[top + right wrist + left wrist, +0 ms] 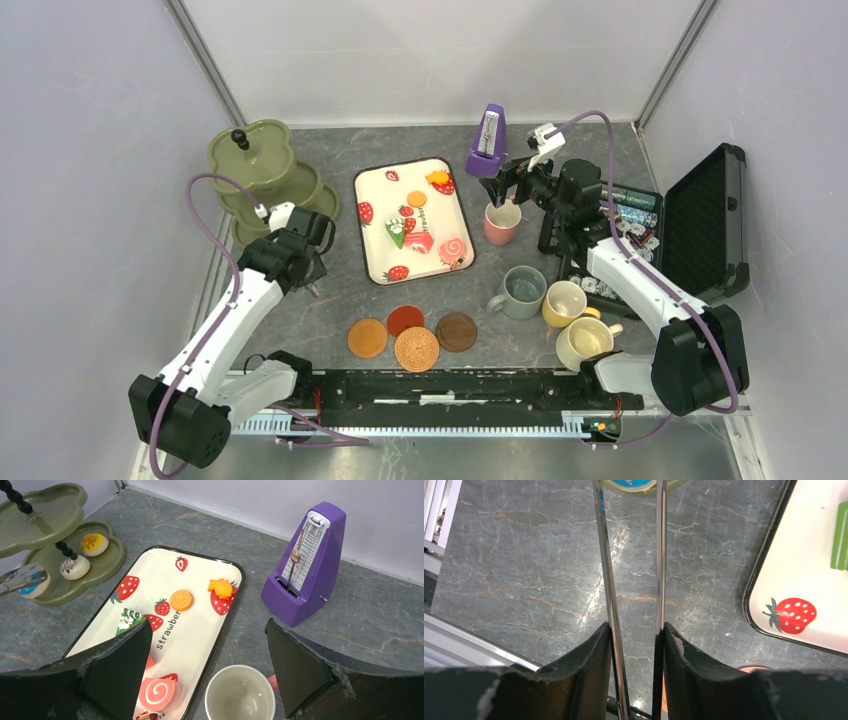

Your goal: Serve the afternoon tea

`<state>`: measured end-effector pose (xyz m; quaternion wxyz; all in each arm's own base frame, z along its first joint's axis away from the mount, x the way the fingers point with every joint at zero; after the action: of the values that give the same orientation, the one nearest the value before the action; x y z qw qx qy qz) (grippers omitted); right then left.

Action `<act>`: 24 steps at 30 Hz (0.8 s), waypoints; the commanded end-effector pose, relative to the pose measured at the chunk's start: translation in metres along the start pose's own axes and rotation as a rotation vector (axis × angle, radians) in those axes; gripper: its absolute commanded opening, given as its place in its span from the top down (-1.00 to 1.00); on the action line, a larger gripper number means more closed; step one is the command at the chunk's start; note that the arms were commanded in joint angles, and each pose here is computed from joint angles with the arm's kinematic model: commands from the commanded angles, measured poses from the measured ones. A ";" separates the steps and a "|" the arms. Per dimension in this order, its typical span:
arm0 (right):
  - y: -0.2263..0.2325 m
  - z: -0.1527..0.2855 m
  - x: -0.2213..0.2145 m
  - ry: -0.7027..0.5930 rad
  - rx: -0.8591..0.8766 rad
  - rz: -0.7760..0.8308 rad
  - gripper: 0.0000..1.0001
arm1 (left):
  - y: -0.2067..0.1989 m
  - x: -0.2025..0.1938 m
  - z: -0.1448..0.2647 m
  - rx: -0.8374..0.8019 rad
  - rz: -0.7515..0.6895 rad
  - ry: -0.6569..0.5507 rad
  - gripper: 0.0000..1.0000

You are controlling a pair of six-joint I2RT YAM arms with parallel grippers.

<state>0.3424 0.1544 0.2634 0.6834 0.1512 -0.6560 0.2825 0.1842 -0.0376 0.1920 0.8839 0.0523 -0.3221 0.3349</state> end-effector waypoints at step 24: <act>-0.008 0.005 0.006 -0.028 -0.021 0.032 -0.82 | 0.023 0.064 -0.051 -0.078 0.482 -0.127 0.21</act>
<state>0.3445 0.1484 0.2612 0.6865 0.1425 -0.6553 0.2811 0.2141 0.0214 0.1765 0.7910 -0.0108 -0.3436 0.5061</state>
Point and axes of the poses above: each gripper's point midway between its finger pads, its own z axis back along the fingers, its own y axis along the line the jaws close on, x = y × z, the point moved 6 cm from there along z, back along the fingers, and after that the axes turned 15 degrees about z, right-handed, at the moved point
